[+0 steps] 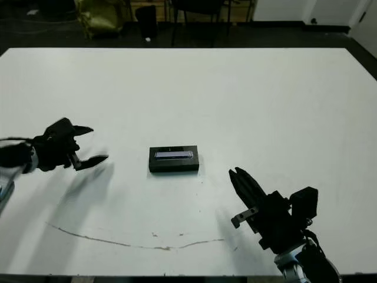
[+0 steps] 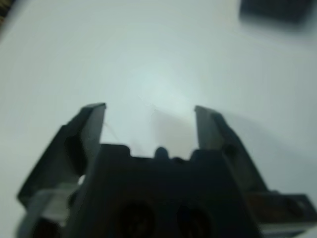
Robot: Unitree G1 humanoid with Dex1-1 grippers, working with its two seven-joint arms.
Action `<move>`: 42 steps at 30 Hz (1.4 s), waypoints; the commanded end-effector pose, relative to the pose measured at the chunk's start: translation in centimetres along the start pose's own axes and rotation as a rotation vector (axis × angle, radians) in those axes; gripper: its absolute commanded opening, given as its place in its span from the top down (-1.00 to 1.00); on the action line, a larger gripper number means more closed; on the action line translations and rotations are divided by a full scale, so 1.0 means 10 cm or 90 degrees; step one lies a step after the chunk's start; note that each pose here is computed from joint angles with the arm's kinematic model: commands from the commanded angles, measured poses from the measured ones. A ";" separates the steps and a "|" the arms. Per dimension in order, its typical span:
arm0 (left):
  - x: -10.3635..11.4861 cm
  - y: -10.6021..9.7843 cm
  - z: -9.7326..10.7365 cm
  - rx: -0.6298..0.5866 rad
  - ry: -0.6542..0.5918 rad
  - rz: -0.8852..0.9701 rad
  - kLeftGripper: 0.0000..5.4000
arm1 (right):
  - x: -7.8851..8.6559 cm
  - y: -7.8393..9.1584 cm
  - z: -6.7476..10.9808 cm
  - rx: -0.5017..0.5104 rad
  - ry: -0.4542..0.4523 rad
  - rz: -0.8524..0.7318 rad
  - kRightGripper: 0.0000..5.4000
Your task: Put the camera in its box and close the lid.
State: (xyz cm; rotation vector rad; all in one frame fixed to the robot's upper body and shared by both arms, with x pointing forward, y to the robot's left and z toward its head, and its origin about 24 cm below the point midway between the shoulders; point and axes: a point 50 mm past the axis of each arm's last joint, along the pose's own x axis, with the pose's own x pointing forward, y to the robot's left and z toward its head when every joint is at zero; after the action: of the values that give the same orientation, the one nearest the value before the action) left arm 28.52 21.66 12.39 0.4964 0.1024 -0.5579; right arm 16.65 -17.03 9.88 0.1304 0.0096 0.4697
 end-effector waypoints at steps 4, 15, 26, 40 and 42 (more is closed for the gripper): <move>-0.02 -0.33 0.37 -0.063 -0.069 0.085 0.35 | 0.00 -0.04 -0.06 -0.010 0.018 -0.013 1.00; 0.29 -1.00 0.56 -0.172 -0.129 0.075 0.99 | 0.01 0.00 -0.06 -0.007 0.009 -0.015 1.00; 0.63 -1.52 0.11 -0.253 0.024 0.135 0.99 | 0.04 -0.03 -0.17 0.012 -0.019 0.013 1.00; 0.64 -1.84 -0.37 -0.240 0.164 0.135 0.99 | 0.03 -0.02 -0.19 0.018 -0.021 0.016 1.00; 0.60 -1.88 -0.42 -0.234 0.173 0.128 0.99 | 0.04 -0.01 -0.17 0.021 -0.024 0.020 1.00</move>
State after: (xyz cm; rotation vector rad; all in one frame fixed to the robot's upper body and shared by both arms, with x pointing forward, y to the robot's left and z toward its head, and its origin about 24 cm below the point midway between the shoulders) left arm 26.13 5.77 4.33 0.1688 0.1598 -0.2637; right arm 17.18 -16.63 8.46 0.1714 -0.0535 0.5006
